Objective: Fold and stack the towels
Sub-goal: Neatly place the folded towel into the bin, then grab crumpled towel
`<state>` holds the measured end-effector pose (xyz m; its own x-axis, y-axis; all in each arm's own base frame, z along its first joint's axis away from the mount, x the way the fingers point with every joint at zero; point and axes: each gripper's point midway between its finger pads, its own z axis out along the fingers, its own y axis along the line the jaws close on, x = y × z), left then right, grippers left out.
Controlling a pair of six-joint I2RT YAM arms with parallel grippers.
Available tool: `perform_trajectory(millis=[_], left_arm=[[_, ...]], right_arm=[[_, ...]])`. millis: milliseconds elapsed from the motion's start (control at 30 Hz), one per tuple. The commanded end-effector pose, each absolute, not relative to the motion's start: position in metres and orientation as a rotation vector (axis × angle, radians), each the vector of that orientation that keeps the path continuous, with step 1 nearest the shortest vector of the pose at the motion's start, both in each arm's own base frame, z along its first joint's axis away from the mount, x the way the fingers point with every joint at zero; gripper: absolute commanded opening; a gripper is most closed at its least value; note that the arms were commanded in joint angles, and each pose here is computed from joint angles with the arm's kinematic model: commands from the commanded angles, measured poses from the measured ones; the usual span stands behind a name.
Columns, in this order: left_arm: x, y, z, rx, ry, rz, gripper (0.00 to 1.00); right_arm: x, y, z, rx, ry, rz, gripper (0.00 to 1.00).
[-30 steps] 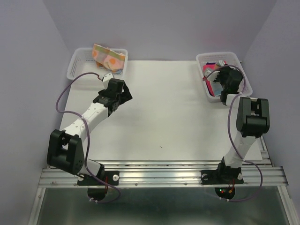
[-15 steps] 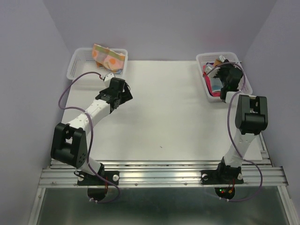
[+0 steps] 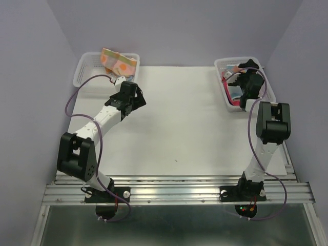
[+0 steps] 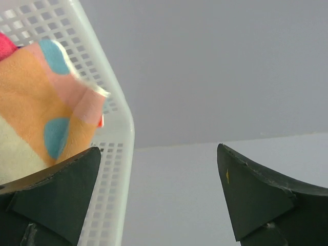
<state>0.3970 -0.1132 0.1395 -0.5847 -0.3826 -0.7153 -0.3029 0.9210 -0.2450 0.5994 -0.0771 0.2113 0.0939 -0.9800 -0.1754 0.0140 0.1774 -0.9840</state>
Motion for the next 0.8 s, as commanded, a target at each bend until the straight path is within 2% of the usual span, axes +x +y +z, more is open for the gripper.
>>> perform_trajectory(millis=[0,133,300,433,467,533,567,667,700,767], left_arm=[[0.412,-0.114,0.168,-0.467,2.173,-0.14,0.99],[0.417,-0.113,0.177,-0.472,2.149,-0.136,0.99],[0.424,-0.103,0.205,-0.502,2.066,-0.141,0.99],[0.433,-0.08,0.229,-0.576,1.963,-0.149,0.99],[0.435,-0.076,0.236,-0.583,1.943,-0.159,0.99],[0.444,-0.059,0.245,-0.61,1.91,-0.164,0.99],[0.451,-0.056,0.254,-0.604,1.887,-0.184,0.99],[0.466,-0.038,0.256,-0.599,1.869,-0.166,0.99],[0.474,-0.041,0.266,-0.566,1.863,-0.204,0.99],[0.49,-0.029,0.253,-0.568,1.891,-0.189,0.99]], right_arm=[[0.601,-0.075,0.258,-0.946,1.114,-1.022,1.0],[0.588,-0.074,0.271,-0.806,1.111,-0.938,1.0],[0.541,-0.051,0.318,-0.597,0.995,-0.716,1.0],[0.524,-0.008,0.312,-0.577,1.16,-0.291,1.0],[0.52,0.014,0.31,-0.598,1.209,-0.112,1.0],[0.513,0.043,0.324,-0.629,1.308,0.135,1.0],[0.508,0.053,0.326,-0.534,1.372,0.309,1.0],[0.495,0.067,0.356,-0.371,1.372,0.539,1.0],[0.488,0.073,0.363,-0.231,1.384,0.697,1.0],[0.477,0.08,0.377,-0.109,1.357,0.833,1.0]])
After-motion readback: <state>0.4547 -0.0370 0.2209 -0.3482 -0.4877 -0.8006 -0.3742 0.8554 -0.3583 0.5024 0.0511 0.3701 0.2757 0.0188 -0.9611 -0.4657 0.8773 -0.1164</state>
